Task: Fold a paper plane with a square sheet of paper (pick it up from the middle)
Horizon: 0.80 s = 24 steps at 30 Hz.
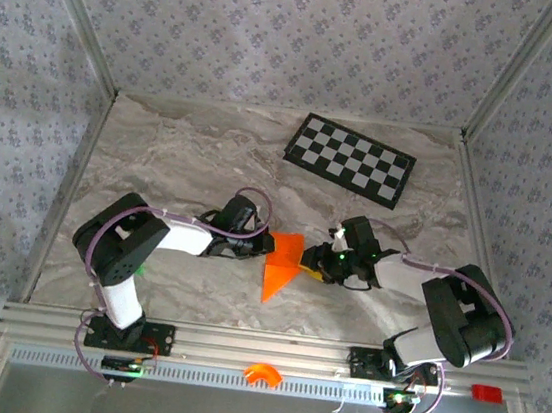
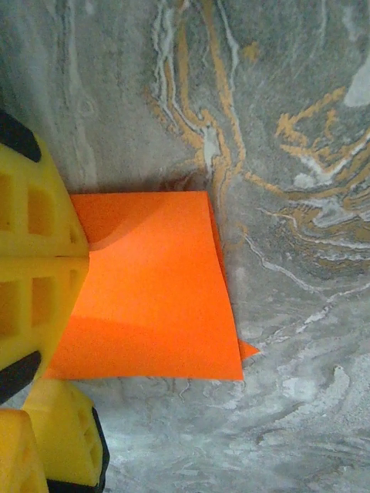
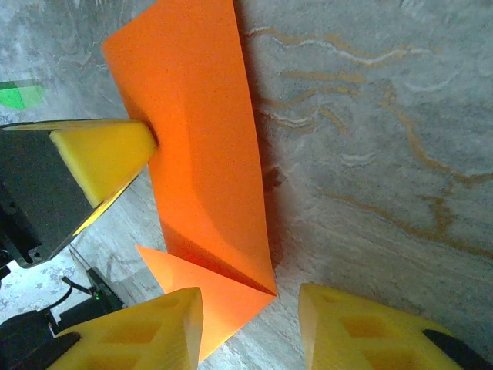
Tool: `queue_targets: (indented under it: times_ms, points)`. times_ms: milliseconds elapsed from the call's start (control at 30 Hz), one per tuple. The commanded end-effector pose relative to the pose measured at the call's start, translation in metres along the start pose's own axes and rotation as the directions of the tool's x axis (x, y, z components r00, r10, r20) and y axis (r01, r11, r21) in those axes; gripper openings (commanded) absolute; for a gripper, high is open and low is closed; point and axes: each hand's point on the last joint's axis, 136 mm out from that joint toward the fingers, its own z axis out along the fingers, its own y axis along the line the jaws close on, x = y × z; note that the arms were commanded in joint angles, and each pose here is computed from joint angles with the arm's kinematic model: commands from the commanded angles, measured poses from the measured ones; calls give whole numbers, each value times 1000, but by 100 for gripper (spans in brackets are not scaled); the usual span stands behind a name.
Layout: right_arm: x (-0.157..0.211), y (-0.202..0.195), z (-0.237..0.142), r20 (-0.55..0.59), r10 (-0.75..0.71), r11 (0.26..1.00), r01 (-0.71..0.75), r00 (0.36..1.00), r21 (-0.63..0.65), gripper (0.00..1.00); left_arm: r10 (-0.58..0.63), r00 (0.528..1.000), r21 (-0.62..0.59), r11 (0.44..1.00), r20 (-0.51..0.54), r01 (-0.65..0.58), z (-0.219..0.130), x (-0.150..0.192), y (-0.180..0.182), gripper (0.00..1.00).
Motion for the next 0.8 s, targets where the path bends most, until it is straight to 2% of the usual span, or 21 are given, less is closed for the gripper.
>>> queue_targets:
  times_ms: [0,200,533,767]
  points:
    - [-4,8,3,1,-12,1000,12,1000,-12,39,0,999,-37,999,-50,-2,5,13,11,4]
    - [-4,11,9,0,-14,1000,14,1000,-13,38,4,999,-32,999,-54,-6,5,15,9,4]
    - [-8,27,5,24,-60,994,62,998,-89,33,11,998,-28,1000,-62,-13,6,16,8,4]
    - [-15,35,9,-13,-97,984,94,995,-150,33,10,998,-14,1000,-65,-11,6,17,5,4]
